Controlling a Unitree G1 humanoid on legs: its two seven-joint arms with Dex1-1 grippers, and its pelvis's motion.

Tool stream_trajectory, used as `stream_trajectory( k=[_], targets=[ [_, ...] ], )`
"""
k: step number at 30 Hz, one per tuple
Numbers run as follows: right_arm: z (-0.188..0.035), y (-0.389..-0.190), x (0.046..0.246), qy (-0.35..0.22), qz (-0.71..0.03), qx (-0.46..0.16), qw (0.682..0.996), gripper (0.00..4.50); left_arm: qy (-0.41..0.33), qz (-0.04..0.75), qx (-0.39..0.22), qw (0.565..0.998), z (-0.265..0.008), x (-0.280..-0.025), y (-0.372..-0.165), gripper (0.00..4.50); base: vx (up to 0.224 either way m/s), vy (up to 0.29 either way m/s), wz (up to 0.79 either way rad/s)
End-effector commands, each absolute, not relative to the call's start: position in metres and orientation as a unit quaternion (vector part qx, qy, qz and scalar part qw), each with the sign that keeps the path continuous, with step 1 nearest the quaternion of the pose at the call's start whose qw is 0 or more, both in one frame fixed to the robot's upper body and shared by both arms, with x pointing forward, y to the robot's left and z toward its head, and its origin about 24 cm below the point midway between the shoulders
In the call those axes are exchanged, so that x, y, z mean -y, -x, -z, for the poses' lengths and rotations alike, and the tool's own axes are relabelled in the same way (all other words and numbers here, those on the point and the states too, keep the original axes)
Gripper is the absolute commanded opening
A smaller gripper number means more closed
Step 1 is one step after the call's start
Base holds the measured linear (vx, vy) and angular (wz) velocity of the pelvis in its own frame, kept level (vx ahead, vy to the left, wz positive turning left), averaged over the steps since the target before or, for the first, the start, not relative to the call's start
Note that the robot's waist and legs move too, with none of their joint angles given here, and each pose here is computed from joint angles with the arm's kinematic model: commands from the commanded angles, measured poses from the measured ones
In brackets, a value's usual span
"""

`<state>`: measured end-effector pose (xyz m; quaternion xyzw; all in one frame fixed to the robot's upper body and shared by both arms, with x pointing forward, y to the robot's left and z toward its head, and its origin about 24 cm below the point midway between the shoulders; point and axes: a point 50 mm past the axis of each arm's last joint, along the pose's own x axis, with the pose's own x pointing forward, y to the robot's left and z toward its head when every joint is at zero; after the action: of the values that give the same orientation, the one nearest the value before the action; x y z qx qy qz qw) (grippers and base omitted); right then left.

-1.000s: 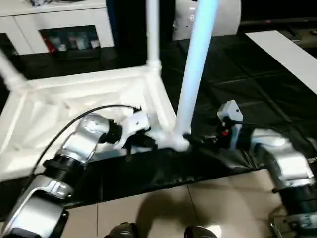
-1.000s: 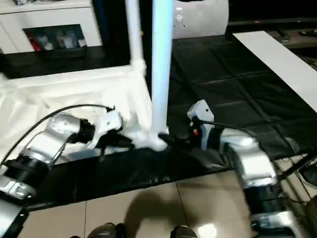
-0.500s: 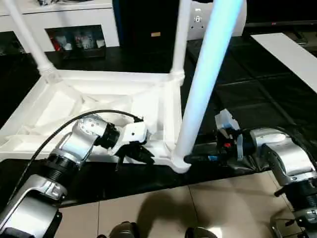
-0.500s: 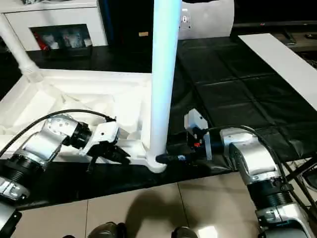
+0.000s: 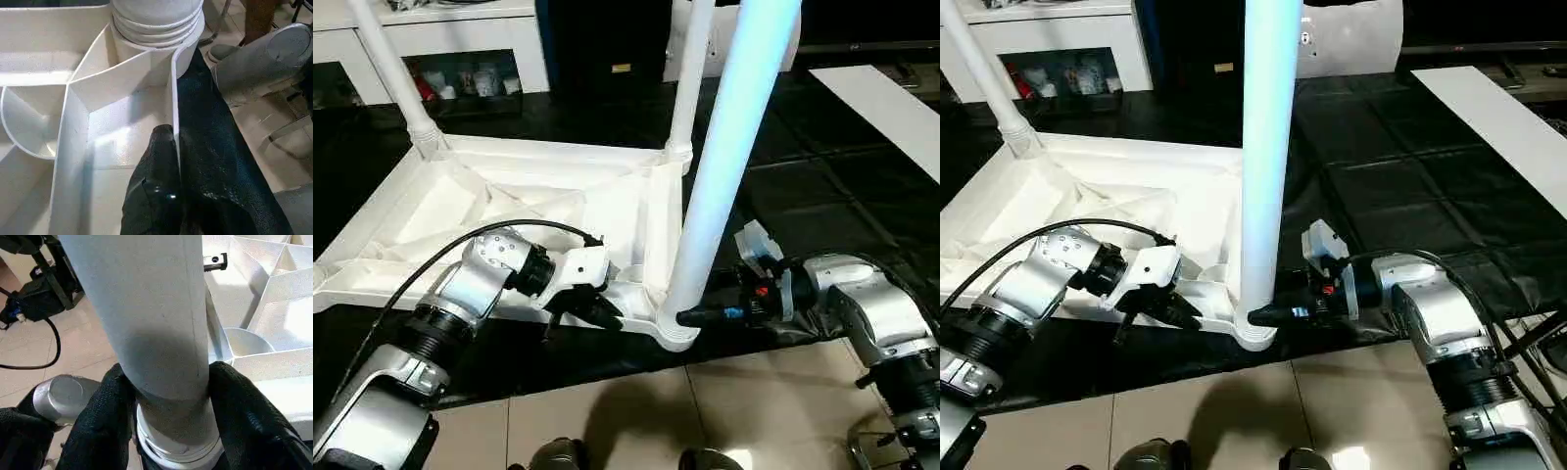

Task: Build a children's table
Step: Rotate leg to tighten

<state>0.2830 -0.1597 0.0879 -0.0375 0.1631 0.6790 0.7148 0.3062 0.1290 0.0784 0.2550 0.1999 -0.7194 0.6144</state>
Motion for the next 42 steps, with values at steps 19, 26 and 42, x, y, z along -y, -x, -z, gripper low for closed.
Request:
stream_trajectory(
  k=[19, 26, 42],
  targets=[
    [-0.083, -0.327, 0.065, -0.140, -0.299, -0.119, 0.937, 2.53, -0.141, 0.473, -0.131, 0.860, -0.109, -0.044, -0.346, 0.00, 0.000, 0.000, 0.00],
    [-0.078, -0.325, 0.082, -0.108, -0.292, -0.106, 0.945, 3.05, -0.163, 0.479, -0.129, 0.853, -0.107, -0.046, -0.345, 0.00, 0.000, 0.000, 0.00],
    [-0.090, -0.297, 0.163, 0.047, -0.474, -0.073, 0.876, 4.24, -0.237, 0.607, -0.162, 0.741, -0.089, -0.099, -0.325, 0.00, 0.000, 0.000, 0.00]
  ],
)
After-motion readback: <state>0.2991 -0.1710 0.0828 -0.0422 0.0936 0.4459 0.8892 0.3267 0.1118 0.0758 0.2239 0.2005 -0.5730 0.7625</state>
